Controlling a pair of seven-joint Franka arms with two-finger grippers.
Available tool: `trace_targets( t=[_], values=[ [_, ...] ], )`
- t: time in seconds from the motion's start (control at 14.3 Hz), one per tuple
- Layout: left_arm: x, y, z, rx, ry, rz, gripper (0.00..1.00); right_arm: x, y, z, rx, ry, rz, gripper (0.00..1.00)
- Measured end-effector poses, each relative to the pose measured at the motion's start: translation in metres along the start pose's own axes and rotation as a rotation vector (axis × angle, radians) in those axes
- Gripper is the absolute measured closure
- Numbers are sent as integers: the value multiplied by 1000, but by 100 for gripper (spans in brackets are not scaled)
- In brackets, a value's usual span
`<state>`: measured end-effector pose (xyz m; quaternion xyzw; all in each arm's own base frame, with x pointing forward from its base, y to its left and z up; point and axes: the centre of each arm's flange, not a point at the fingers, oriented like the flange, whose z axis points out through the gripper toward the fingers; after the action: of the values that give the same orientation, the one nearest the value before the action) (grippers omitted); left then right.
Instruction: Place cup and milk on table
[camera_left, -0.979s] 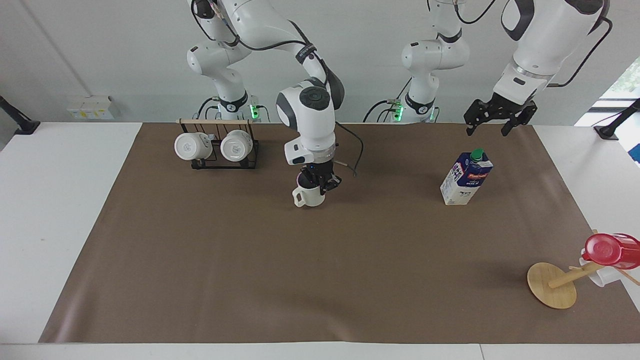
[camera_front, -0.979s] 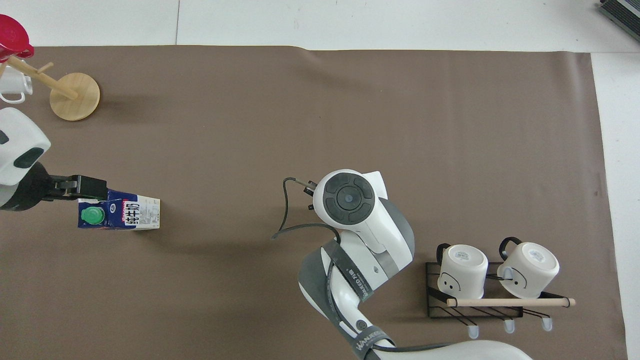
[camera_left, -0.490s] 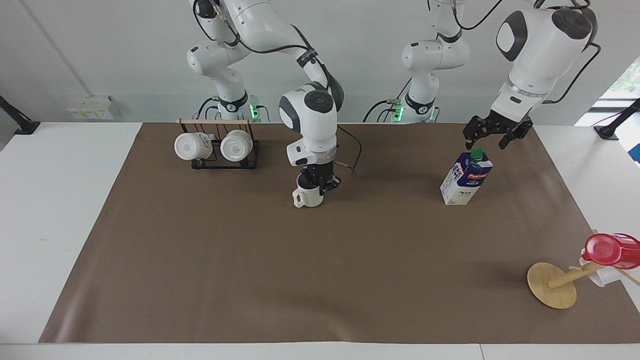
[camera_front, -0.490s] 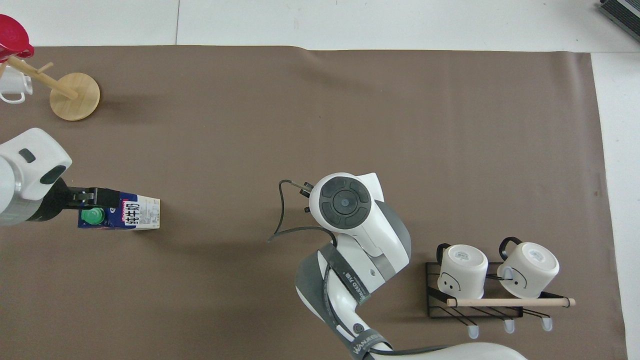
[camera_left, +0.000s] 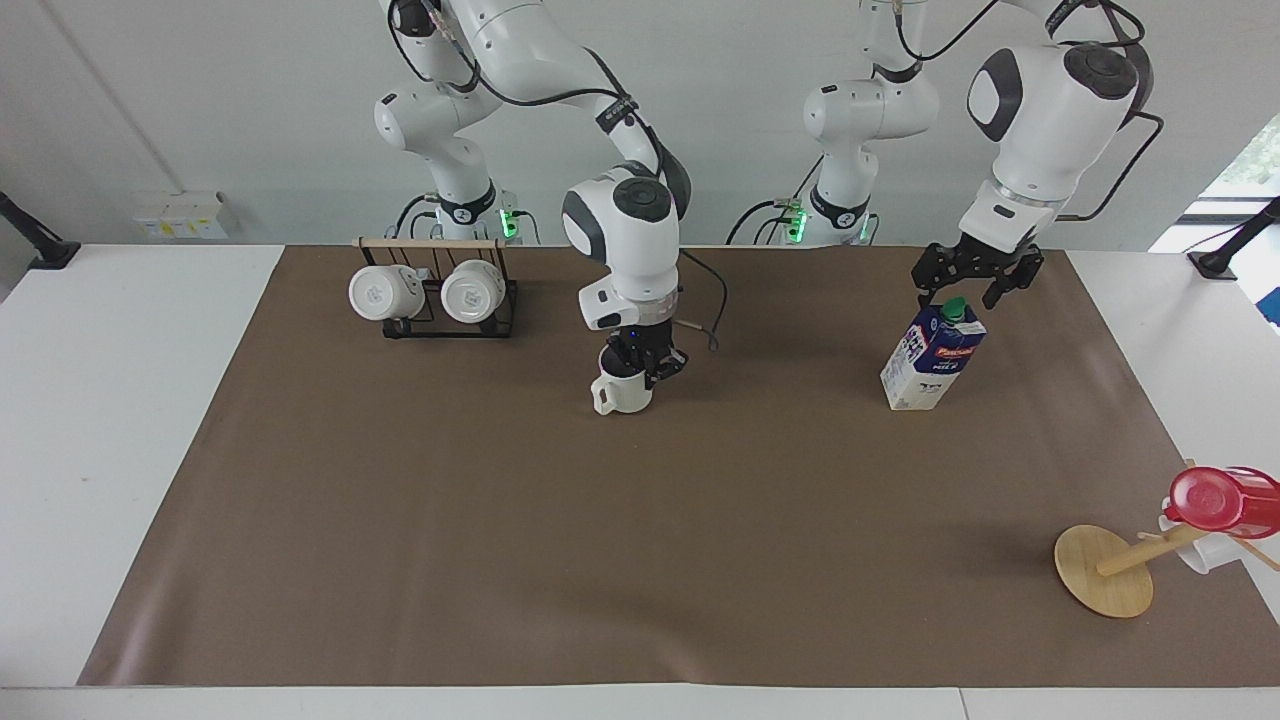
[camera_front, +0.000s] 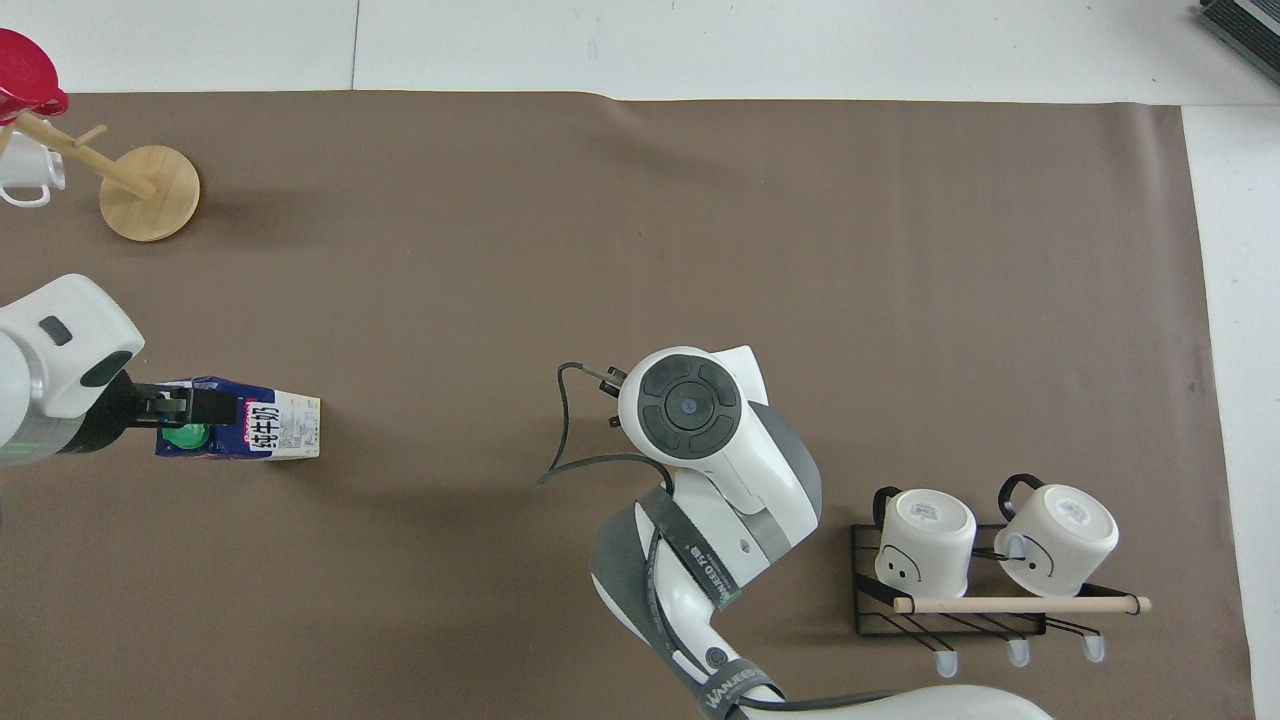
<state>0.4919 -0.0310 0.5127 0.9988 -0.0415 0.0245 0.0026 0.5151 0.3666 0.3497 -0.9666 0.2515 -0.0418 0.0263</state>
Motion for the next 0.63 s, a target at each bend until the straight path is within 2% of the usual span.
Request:
trace_targets(
  t=[0.63],
  values=[
    [-12,-5,31,6,30,10,0,-1,0,1,2,2,-7,96]
  ],
)
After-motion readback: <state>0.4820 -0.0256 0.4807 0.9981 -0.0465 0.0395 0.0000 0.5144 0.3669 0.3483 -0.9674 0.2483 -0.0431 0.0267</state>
